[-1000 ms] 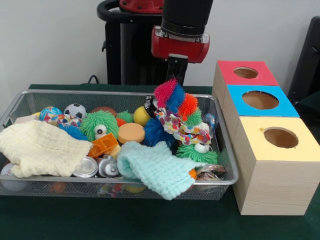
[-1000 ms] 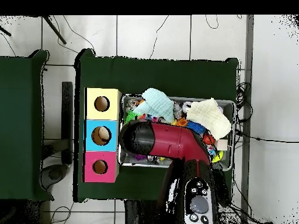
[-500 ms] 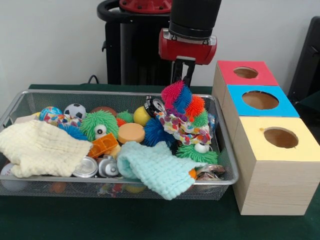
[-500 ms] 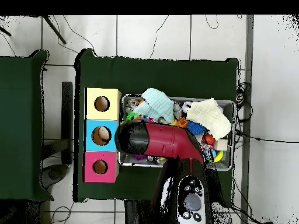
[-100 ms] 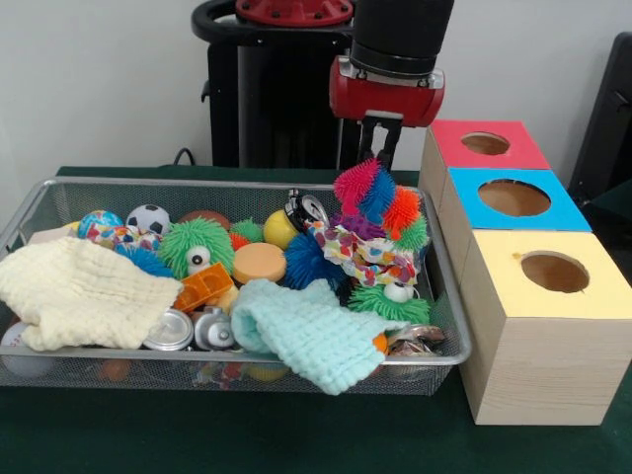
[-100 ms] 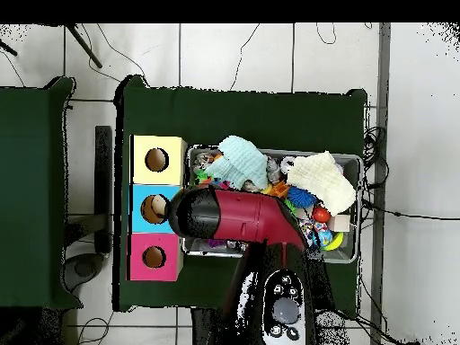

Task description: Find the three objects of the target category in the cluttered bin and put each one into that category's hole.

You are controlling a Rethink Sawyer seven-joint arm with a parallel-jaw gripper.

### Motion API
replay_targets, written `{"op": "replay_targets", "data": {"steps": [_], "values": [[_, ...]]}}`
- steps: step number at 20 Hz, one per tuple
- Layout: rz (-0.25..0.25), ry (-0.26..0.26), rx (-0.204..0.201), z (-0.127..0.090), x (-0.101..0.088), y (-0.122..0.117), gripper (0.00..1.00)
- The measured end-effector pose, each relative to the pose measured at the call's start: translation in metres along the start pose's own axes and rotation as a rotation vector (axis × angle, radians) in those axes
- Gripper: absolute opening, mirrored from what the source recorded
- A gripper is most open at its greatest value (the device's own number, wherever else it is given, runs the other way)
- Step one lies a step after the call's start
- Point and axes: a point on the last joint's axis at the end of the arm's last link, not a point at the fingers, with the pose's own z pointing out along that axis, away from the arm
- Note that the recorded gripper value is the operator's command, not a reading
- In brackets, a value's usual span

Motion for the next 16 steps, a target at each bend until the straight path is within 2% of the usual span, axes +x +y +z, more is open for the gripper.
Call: {"op": "replay_targets", "data": {"steps": [16], "values": [[-0.006,0.02,-0.016,0.01,0.003,0.022,0.0]]}}
